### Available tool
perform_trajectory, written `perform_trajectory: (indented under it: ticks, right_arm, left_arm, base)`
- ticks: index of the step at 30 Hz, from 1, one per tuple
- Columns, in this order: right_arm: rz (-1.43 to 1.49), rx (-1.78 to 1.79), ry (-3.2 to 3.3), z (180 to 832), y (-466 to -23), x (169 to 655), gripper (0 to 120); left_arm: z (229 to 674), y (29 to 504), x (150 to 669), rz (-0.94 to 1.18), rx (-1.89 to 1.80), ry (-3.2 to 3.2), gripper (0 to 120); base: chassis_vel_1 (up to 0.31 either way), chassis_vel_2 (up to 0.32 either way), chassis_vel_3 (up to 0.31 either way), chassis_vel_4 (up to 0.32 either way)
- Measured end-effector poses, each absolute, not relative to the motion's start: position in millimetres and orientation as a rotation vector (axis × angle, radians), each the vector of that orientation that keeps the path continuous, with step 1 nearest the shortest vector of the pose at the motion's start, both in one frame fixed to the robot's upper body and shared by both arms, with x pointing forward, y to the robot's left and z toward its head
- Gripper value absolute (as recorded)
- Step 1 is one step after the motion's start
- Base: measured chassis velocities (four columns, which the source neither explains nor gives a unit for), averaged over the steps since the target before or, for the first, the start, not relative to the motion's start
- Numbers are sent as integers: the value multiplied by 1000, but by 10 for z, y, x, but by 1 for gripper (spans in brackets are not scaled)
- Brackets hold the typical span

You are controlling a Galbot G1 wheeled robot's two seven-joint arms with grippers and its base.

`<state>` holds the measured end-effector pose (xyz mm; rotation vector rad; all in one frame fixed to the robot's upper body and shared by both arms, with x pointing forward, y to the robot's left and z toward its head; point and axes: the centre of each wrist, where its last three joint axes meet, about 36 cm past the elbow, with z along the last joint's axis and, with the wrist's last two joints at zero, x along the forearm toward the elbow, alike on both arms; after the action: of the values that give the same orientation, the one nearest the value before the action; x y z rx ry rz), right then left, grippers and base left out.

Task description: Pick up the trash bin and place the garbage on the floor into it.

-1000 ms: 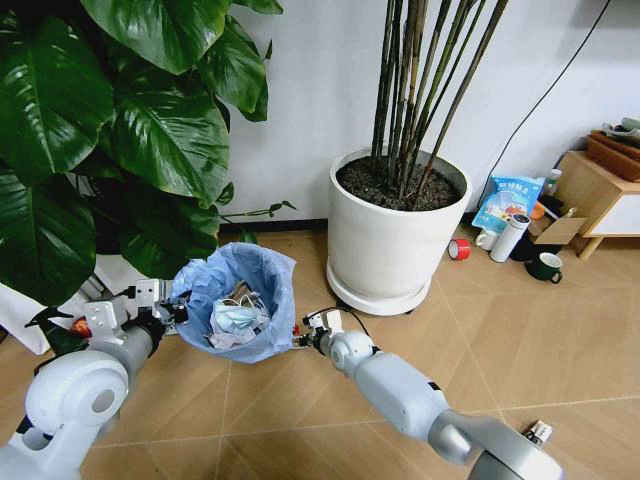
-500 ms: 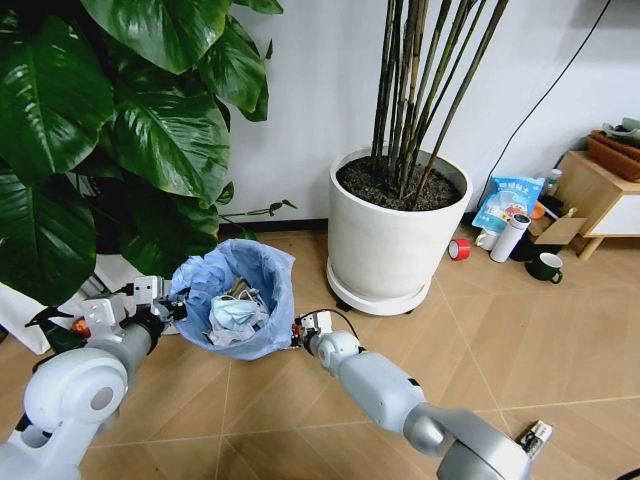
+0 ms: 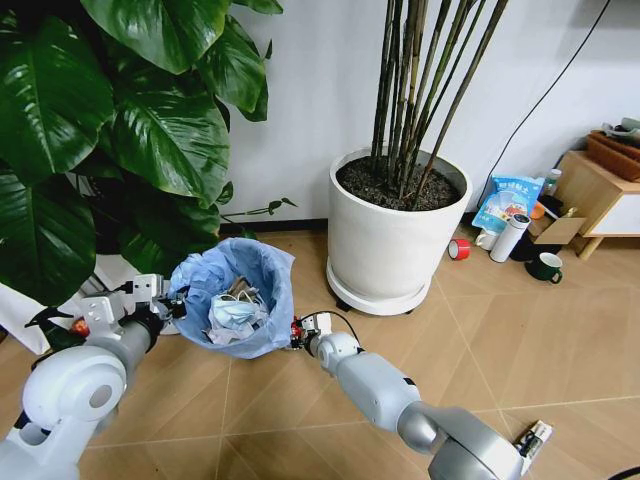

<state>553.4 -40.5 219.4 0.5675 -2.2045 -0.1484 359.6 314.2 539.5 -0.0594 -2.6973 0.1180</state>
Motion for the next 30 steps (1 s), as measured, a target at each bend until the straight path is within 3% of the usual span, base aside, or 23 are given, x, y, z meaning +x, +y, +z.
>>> perform_trajectory:
  ticks: [7,10,12,15,19,30]
  right_arm:
    - [-147,568,-2206,2179,-404,5516,39]
    - [-148,570,-2211,2177,-425,5503,24]
    - [-148,569,-2211,2176,-429,5502,22]
    - [-152,563,-2214,2169,-476,5496,5]
    - [-157,559,-2222,2176,-529,5494,0]
    - [-186,561,-2296,2373,-830,5517,0]
  left_arm:
    - [5401,3146,3597,115,-59,-2699,0]
    - [5409,3148,3598,115,-61,-2701,0]
    - [5409,3148,3597,115,-61,-2701,0]
    - [5409,3145,3592,116,-62,-2700,0]
    - [5407,3144,3589,116,-62,-2700,0]
    - [5401,3138,3582,121,-67,-2698,0]
  base:
    - [0,0,0,0]
    - [0,0,0,0]
    - [0,0,0,0]
    - [0,0,0,0]
    - [0,0,0,0]
    - [0,0,0,0]
